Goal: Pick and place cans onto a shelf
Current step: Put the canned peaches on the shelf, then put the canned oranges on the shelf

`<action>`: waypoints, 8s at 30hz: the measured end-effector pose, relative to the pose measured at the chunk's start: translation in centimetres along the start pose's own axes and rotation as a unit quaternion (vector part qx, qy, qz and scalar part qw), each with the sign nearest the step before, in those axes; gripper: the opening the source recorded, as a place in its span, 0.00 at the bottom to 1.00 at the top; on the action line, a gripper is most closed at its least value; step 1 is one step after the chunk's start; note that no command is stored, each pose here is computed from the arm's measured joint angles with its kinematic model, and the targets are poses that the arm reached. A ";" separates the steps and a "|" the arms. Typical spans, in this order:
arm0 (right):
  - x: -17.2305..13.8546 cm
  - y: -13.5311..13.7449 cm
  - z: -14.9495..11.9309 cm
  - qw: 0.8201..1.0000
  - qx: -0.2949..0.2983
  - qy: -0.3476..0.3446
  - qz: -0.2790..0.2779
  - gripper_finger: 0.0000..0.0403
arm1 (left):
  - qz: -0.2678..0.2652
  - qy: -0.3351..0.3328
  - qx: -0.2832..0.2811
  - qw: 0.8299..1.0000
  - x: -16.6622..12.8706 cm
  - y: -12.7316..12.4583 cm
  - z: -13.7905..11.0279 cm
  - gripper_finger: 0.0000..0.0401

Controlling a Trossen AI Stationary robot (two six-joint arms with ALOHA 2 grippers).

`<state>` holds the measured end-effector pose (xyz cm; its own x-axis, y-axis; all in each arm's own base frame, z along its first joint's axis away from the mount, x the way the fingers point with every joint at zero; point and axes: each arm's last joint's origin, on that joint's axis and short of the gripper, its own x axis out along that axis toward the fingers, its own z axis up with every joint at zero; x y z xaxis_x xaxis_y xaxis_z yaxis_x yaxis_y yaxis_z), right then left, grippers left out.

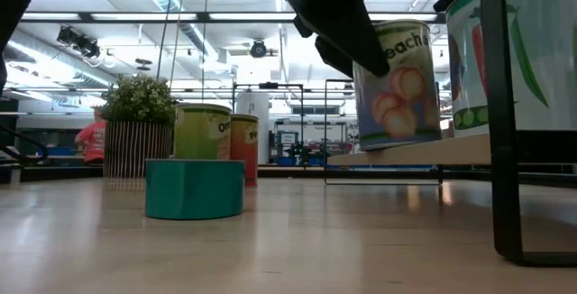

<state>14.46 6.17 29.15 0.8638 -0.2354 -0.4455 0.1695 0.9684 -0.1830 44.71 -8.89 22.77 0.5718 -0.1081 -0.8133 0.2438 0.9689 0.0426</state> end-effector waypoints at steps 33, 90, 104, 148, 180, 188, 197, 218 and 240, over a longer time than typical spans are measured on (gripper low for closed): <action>0.0 0.0 0.0 1.000 0.000 0.000 0.000 0.89 | 0.023 -0.013 0.038 0.999 0.1 0.1 0.3 0.79; 0.0 0.0 0.1 1.000 0.002 -0.003 0.000 0.89 | 0.123 -0.028 0.073 0.989 -0.2 0.1 0.9 0.97; 0.0 0.0 -0.2 1.000 0.010 0.008 -0.002 0.89 | 0.143 0.031 0.075 0.986 -1.6 0.2 -0.1 0.97; 0.0 0.1 0.4 1.000 -0.009 -0.014 0.002 0.89 | 0.192 0.109 -0.331 0.917 -7.7 -2.8 -16.6 0.97; 0.0 0.2 0.6 1.000 -0.011 -0.025 0.005 0.89 | 0.229 -0.001 -0.341 0.912 -5.2 0.2 -15.7 0.97; 0.1 0.2 0.6 1.000 -0.008 -0.025 0.005 0.89 | 0.229 -0.005 -0.342 0.912 -5.2 0.2 -15.6 0.91; 0.1 0.2 0.6 1.000 -0.009 -0.025 0.005 0.89 | 0.152 -0.009 -0.368 0.917 -6.3 -0.2 -13.7 0.77; 0.1 0.3 0.6 1.000 -0.007 -0.025 0.018 0.89 | 0.104 -0.069 -0.193 0.973 -2.7 4.7 0.0 0.81; 0.0 0.3 0.7 1.000 -0.004 -0.025 0.018 0.89 | 0.072 -0.086 -0.125 0.986 -0.6 5.9 0.5 0.81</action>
<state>14.86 6.47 29.65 0.8921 -0.1952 -0.4075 0.1336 0.9755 -0.1749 46.17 -3.25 23.84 0.7159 0.0195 -0.6980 -0.0388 0.9992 -0.0118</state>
